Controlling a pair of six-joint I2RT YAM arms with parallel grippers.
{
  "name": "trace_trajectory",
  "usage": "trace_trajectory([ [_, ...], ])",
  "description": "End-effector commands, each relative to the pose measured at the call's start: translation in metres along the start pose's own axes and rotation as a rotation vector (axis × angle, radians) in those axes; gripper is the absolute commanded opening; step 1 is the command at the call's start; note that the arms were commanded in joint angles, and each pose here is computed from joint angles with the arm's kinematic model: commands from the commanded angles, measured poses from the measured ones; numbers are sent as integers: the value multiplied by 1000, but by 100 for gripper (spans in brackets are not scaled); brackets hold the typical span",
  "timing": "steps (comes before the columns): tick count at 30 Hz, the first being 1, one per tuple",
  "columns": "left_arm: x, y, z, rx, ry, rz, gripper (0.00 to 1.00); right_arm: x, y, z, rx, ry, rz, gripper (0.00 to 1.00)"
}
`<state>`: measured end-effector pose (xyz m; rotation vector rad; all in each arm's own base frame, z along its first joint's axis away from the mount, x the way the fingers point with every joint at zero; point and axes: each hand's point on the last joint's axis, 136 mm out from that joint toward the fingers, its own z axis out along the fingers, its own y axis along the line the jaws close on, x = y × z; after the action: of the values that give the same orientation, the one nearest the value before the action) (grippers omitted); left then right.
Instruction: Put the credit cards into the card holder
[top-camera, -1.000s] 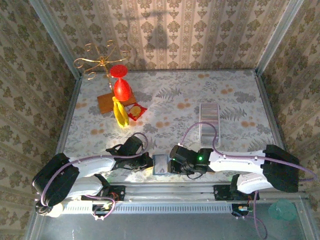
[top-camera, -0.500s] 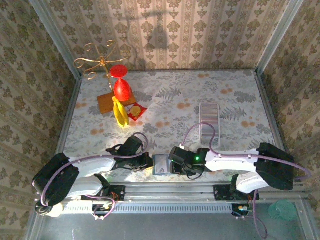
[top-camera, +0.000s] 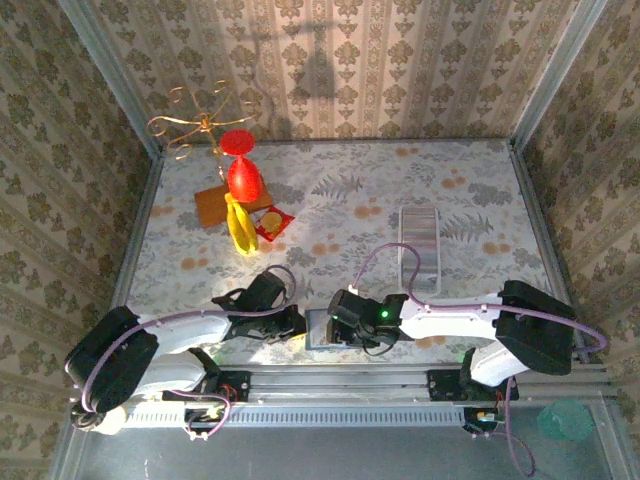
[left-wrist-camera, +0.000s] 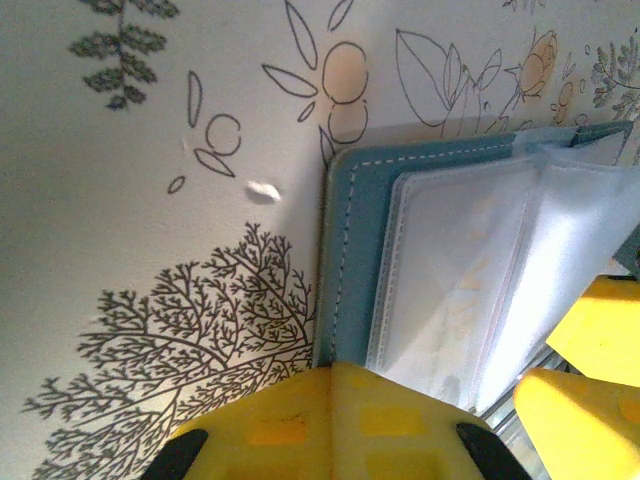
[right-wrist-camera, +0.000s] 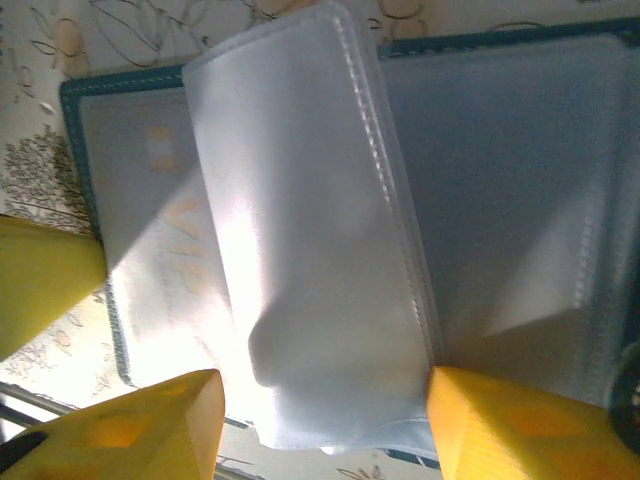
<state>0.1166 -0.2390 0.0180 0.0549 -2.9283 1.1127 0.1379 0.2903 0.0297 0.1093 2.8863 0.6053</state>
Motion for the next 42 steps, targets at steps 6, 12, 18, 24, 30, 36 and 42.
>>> trace_trajectory([
  [6, 4, 20, 0, -68, 3, -21, 7, -6, 29, 8, -102, -1, -12, 57],
  [12, 4, 21, -1, -68, 0, -22, 6, -12, 46, 3, -164, -20, -33, 55],
  [18, 4, 22, -1, -70, 1, -23, 6, -17, 57, -3, -205, -43, -44, 54],
  [24, 3, 21, -1, -69, 0, -24, 5, -17, 55, -4, -197, -43, -44, 52],
  [30, 2, 22, -2, -69, -4, -26, 5, -18, 63, -8, -230, -47, -45, 52],
  [36, 2, 22, -2, -67, -5, -28, 4, -20, 75, -14, -284, -50, -55, 52],
  [42, 1, 22, -2, -66, -6, -30, 4, -20, 76, -15, -299, -53, -45, 51],
])
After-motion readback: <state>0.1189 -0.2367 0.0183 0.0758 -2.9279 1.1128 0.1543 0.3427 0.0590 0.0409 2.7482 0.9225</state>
